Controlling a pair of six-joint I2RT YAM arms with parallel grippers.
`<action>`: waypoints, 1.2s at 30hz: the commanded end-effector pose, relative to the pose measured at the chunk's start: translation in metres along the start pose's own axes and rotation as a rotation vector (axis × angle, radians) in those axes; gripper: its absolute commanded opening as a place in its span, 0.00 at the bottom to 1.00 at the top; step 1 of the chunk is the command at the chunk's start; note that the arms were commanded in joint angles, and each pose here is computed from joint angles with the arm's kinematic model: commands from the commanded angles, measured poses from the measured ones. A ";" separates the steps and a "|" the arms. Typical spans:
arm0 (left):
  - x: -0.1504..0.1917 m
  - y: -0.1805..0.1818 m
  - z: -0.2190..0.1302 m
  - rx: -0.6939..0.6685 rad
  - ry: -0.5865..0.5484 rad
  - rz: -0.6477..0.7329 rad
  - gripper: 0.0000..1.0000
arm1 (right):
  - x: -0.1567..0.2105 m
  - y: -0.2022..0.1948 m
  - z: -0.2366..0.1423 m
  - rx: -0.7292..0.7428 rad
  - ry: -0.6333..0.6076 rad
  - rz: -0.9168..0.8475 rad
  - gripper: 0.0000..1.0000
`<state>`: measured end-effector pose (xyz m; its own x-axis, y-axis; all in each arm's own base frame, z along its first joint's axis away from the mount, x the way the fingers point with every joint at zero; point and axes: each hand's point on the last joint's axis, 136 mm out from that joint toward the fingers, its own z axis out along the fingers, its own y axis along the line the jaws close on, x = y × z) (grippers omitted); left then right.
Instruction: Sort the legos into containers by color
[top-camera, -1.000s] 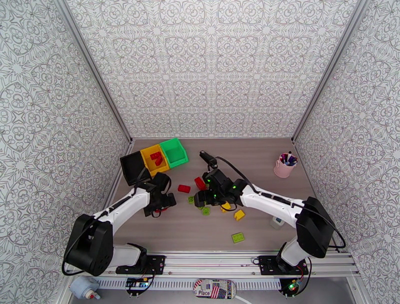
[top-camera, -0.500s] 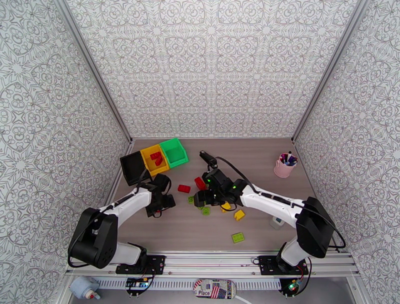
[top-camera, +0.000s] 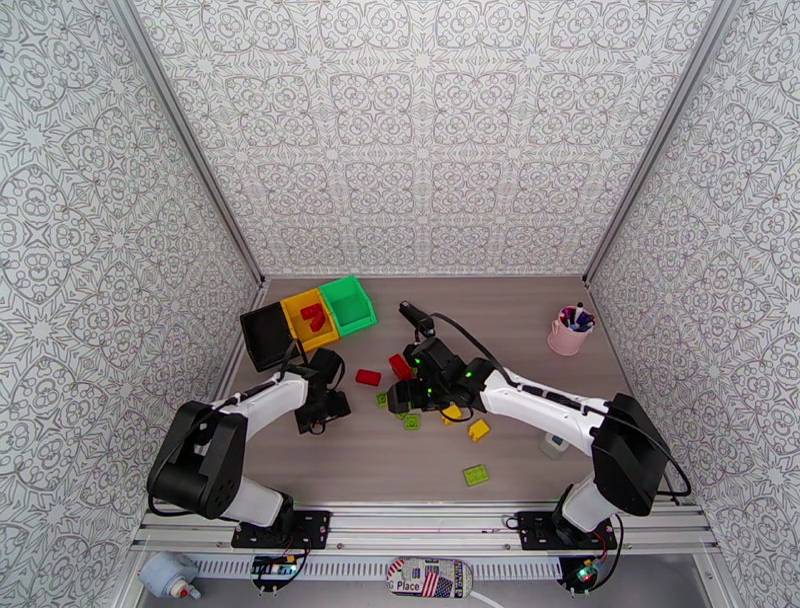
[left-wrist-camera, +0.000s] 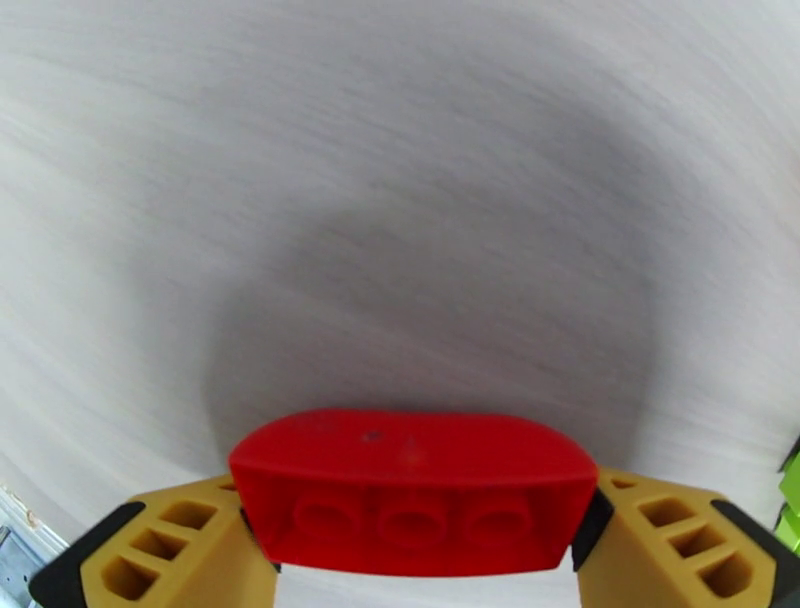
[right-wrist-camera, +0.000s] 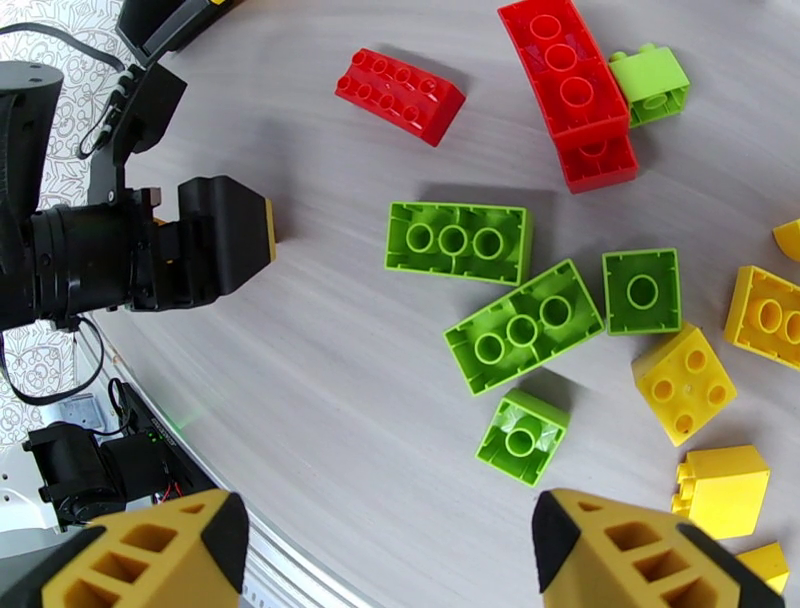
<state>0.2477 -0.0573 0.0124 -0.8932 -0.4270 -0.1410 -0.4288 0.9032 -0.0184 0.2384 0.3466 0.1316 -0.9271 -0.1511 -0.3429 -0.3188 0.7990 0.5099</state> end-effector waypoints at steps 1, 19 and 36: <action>-0.004 -0.001 0.004 0.005 -0.005 0.014 0.77 | -0.001 0.009 0.002 -0.024 0.003 0.000 0.79; -0.022 -0.015 -0.026 0.081 -0.057 0.028 0.62 | -0.008 0.018 0.003 -0.048 -0.001 -0.005 0.77; -0.200 -0.026 -0.098 0.163 -0.239 -0.038 0.62 | -0.037 0.047 -0.007 -0.084 -0.038 -0.043 0.77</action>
<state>0.4107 -0.0099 0.1406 -0.7817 -0.4830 -0.3946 -0.4364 0.8755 -0.2072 0.2581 0.3791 0.1700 -0.9079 -0.1397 -0.3952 -0.3599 0.7433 0.5640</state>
